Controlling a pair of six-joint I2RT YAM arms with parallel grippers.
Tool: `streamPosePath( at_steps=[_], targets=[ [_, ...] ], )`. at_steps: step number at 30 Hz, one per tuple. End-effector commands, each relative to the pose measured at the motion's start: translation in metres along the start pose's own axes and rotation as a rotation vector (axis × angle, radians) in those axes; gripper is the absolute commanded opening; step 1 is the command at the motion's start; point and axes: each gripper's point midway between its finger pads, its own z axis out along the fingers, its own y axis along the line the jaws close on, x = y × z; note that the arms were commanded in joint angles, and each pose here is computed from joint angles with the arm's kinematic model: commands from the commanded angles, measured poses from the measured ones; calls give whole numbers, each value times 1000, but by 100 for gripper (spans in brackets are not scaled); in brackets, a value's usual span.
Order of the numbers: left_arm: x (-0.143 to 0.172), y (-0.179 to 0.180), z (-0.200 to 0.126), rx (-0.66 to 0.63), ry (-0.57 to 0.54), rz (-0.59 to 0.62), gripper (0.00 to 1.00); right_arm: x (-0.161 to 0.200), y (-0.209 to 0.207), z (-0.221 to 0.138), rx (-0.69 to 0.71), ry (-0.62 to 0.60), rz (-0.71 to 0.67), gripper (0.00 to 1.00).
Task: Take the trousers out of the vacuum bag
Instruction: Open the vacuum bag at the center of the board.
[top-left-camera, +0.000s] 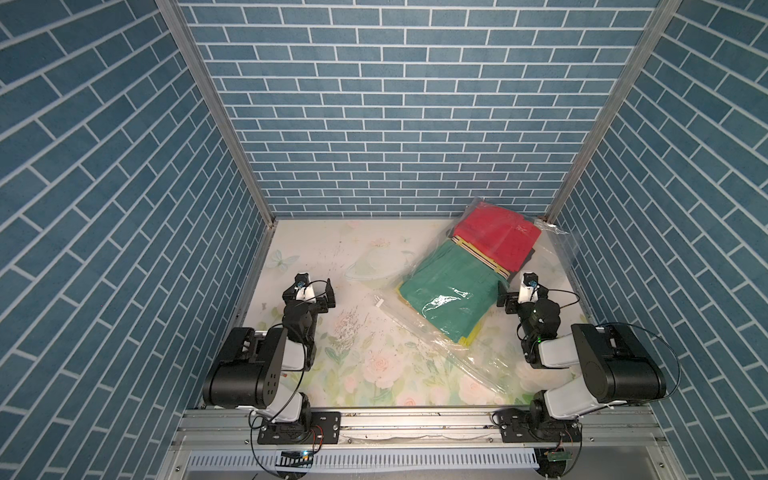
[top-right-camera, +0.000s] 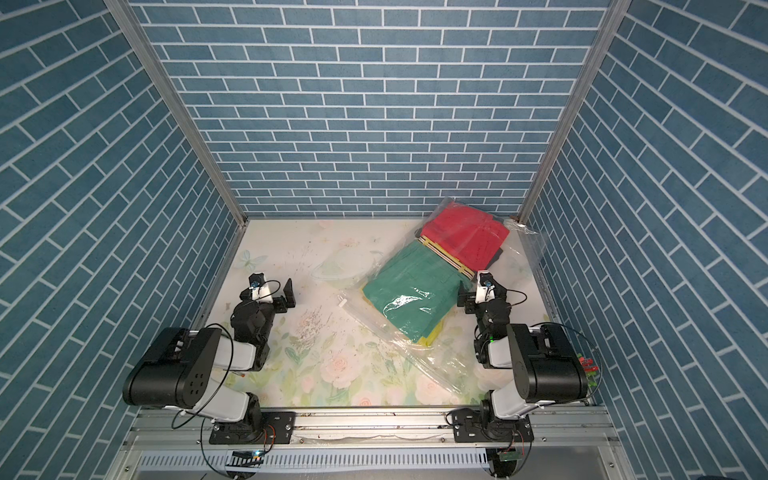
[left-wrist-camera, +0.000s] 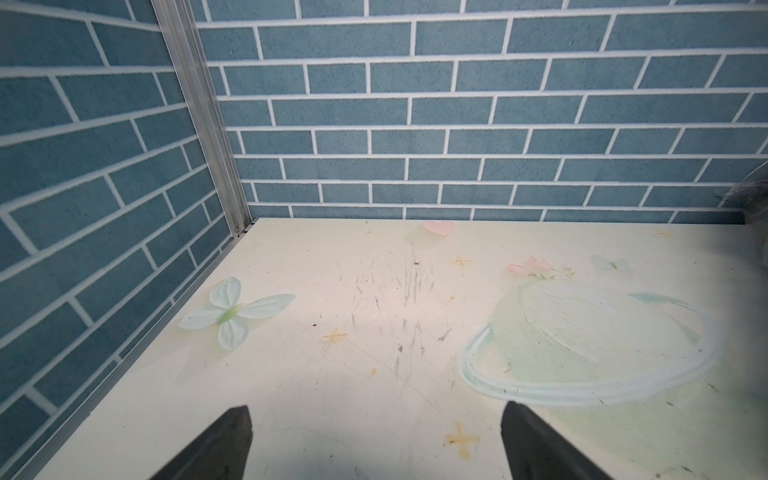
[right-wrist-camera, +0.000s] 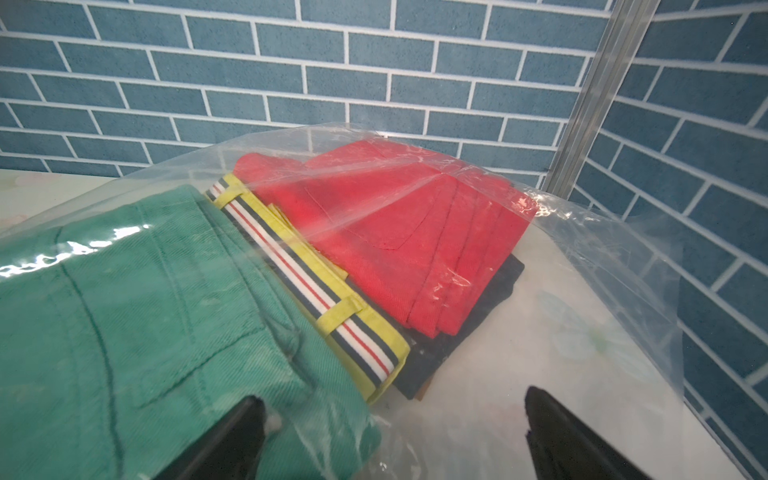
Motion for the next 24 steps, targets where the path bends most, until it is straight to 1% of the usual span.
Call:
streamPosePath(
  at_steps=[1,5,7,11,13,16,18,20,21,22,24],
  targets=[
    [-10,2,4,-3,-34,-5,100,-8,-12,2,61,-31,0,99],
    [-14,0,5,6,-37,4,100,-9,-17,0,93,-37,7,99],
    [-21,-2,4,6,-39,9,99,-18,-32,-10,179,-73,43,99],
    [-34,-1,4,-23,-21,10,99,-38,-43,-14,238,-60,60,99],
    [-39,-2,3,-54,-5,8,100,-45,-52,-14,285,-23,149,99],
    [-45,-13,6,-53,51,-35,100,-62,-46,-17,253,-8,240,100],
    [-52,-28,9,-4,99,-73,99,-66,-45,-20,252,41,311,99],
    [-58,-48,10,57,144,-104,100,-72,-35,-23,201,81,343,99],
    [-63,-62,9,104,159,-110,100,-75,-26,-26,150,98,358,99],
    [-69,-75,6,150,170,-115,100,-81,-14,-29,85,89,366,99],
    [-77,-99,-2,231,180,-123,99,-89,4,-39,1,81,384,99]
  ],
)
